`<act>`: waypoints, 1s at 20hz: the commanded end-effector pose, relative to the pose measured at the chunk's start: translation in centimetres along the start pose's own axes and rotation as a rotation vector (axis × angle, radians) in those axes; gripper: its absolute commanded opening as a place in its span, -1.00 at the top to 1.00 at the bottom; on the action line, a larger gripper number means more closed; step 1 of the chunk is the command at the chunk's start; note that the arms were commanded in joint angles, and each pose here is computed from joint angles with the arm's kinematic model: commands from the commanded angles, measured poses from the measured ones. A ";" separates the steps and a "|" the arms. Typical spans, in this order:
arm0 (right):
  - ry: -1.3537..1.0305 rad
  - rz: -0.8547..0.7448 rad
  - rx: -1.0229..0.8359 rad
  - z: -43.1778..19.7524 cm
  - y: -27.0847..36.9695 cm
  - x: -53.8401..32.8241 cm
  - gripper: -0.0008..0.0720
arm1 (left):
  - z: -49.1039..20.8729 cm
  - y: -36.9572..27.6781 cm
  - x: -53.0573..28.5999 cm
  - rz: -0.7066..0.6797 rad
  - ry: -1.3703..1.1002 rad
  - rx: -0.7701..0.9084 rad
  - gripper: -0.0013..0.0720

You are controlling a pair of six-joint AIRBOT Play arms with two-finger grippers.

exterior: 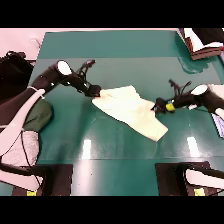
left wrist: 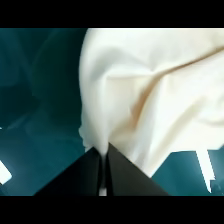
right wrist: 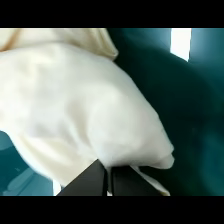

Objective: Fold the shirts.

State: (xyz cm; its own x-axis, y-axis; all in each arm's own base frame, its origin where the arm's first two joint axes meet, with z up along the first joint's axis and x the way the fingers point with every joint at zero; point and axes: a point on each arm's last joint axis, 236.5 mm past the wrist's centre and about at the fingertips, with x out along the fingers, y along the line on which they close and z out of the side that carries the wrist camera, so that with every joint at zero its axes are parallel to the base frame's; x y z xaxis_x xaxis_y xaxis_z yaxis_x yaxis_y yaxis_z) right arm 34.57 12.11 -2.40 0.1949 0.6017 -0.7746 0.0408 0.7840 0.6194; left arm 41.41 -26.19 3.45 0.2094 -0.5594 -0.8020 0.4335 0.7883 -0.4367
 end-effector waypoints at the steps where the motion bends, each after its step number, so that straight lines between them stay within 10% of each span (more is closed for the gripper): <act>1: -0.202 0.052 -0.258 3.5 8.7 -8.9 0.93 | 5.1 -3.0 -10.8 0.110 -0.234 0.180 0.89; 10: -0.711 0.099 -0.645 -1.4 26.6 -32.5 0.93 | 4.4 -19.2 -42.8 0.102 -0.930 0.491 0.90; 20: -0.309 0.000 -0.323 1.2 13.8 -17.6 0.93 | 0.5 -7.2 -17.7 0.088 -0.192 0.268 0.90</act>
State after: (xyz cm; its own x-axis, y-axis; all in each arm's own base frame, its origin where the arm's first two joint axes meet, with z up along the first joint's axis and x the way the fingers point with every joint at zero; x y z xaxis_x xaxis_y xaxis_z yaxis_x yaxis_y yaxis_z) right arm 32.39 12.27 26.18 0.5830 0.5651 -0.5838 -0.3319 0.8215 0.4638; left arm 34.82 -21.62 30.55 0.5846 -0.5967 -0.5497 0.6372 0.7571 -0.1443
